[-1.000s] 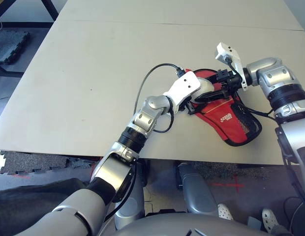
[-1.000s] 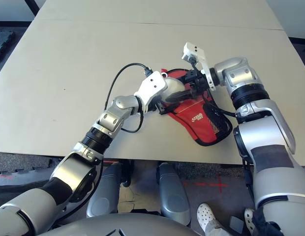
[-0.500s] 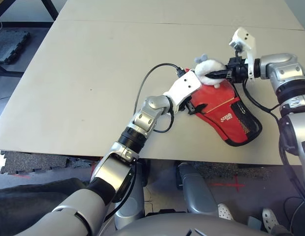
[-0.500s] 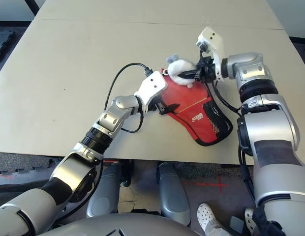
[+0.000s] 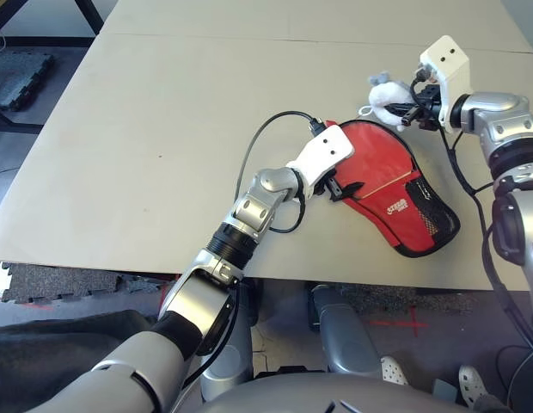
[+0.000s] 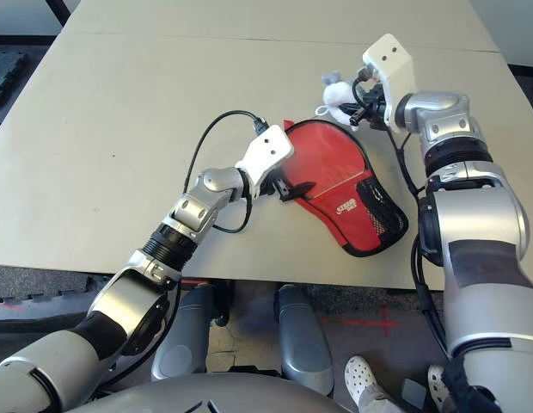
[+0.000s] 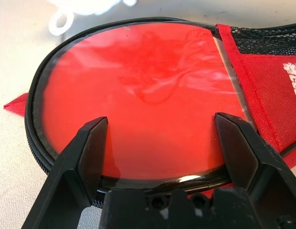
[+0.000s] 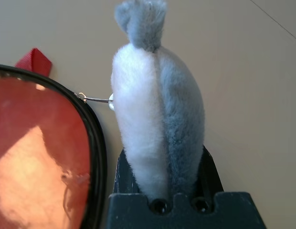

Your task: Store the ping-pong paddle in its case and zip it.

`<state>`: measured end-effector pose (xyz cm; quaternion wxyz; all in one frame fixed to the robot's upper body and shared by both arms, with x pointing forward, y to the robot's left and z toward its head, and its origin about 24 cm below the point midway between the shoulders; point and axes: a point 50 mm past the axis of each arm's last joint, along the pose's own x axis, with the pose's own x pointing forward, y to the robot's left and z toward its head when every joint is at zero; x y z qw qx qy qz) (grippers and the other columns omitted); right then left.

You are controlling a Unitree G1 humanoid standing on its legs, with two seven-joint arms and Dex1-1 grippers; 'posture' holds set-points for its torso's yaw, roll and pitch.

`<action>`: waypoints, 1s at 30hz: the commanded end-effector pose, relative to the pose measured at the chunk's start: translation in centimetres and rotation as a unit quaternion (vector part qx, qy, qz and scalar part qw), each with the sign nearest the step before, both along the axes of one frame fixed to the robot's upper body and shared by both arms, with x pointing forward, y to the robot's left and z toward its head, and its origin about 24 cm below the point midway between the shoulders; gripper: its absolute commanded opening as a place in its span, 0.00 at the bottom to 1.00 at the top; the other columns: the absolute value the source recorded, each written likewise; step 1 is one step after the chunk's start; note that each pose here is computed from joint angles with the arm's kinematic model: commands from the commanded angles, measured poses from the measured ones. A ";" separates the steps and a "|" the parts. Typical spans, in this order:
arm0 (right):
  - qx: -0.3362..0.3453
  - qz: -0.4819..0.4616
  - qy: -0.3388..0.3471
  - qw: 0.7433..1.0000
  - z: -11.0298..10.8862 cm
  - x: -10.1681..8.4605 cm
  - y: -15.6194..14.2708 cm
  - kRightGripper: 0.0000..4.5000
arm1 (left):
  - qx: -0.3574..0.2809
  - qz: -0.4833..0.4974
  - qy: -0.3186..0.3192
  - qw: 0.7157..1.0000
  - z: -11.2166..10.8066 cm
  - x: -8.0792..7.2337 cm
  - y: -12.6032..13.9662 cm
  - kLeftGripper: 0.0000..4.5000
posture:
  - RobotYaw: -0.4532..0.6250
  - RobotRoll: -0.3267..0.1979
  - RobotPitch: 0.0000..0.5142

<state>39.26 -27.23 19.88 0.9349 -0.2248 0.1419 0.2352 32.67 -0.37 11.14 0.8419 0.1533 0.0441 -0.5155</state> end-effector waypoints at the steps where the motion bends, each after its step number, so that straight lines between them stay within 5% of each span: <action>1: 0.000 -0.047 0.033 0.998 0.3 -1.5 -3.6 0.08 | 0.050 0.014 0.066 0.996 -3.6 -0.6 1.0 1.00 | 0.38 0.62 0.55; 8: 0.016 -0.020 0.144 0.989 0.1 -4.8 -7.1 0.08 | 0.050 0.013 0.067 0.996 -3.6 -0.6 0.9 1.00 | 0.37 0.62 0.56; 16: 0.061 0.064 0.305 0.948 -1.0 -9.7 -10.0 0.08 | 0.048 0.009 0.068 0.996 -3.6 -0.6 0.7 1.00 | 0.36 0.62 0.56; 30: 0.041 0.055 0.430 0.900 -3.7 -15.9 -12.2 0.08 | 0.050 0.003 0.071 0.996 -3.8 -0.7 0.4 1.00 | 0.33 0.62 0.57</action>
